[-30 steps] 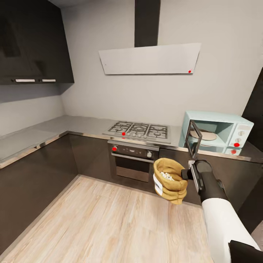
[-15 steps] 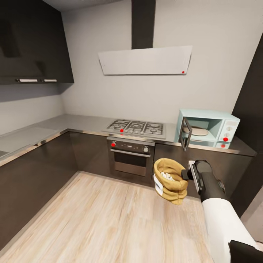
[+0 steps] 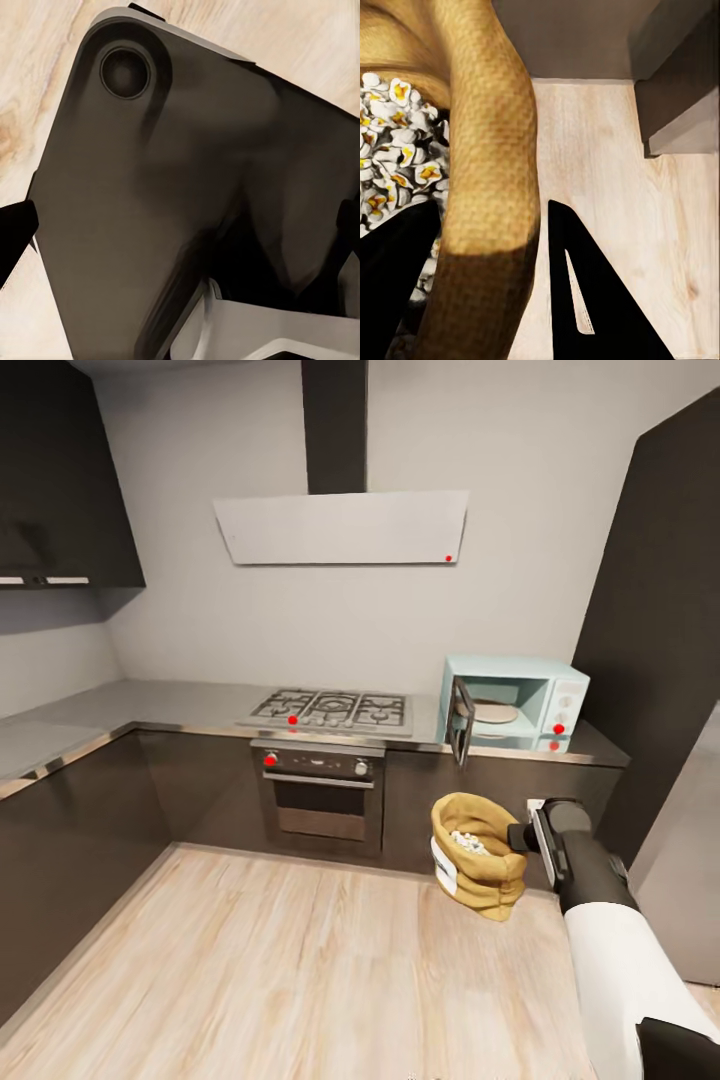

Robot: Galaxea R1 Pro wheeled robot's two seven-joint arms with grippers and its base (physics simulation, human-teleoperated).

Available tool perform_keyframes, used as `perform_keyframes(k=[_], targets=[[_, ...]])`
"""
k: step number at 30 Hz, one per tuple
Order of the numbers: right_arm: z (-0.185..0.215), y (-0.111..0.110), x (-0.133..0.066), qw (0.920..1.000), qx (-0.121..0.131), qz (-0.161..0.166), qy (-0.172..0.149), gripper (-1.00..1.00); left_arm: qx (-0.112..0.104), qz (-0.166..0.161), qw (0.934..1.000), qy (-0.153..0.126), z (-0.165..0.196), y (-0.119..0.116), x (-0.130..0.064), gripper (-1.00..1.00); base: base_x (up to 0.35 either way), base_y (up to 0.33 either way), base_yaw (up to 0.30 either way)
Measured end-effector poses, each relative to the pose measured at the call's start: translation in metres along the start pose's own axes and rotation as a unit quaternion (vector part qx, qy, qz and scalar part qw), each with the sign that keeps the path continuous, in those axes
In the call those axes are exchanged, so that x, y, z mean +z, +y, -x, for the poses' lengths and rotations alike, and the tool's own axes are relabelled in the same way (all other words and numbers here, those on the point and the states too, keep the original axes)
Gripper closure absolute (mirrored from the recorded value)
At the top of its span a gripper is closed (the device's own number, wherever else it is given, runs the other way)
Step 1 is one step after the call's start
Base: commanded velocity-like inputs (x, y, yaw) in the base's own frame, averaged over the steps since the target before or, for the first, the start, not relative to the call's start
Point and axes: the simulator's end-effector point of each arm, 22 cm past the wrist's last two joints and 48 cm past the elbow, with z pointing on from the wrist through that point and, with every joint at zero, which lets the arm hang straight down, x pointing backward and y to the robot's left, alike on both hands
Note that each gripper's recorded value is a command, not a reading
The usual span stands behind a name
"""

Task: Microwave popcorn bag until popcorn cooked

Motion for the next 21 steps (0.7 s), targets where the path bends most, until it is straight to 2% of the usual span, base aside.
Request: perform_keyframes(k=[4,21], targets=[[0.0005,-0.006,0.0003,1.0,0.001,-0.004,0.0,1.0,0.001,0.0,1.0,0.0,0.0003,-0.0002,0.0,-1.0,0.0,0.0,-0.279],[0.0005,-0.0068,0.0003,1.0,0.001,-0.004,0.0,1.0,0.001,-0.001,1.0,-0.001,0.0004,-0.0014,0.0,-1.0,0.0,-0.008,-0.279]])
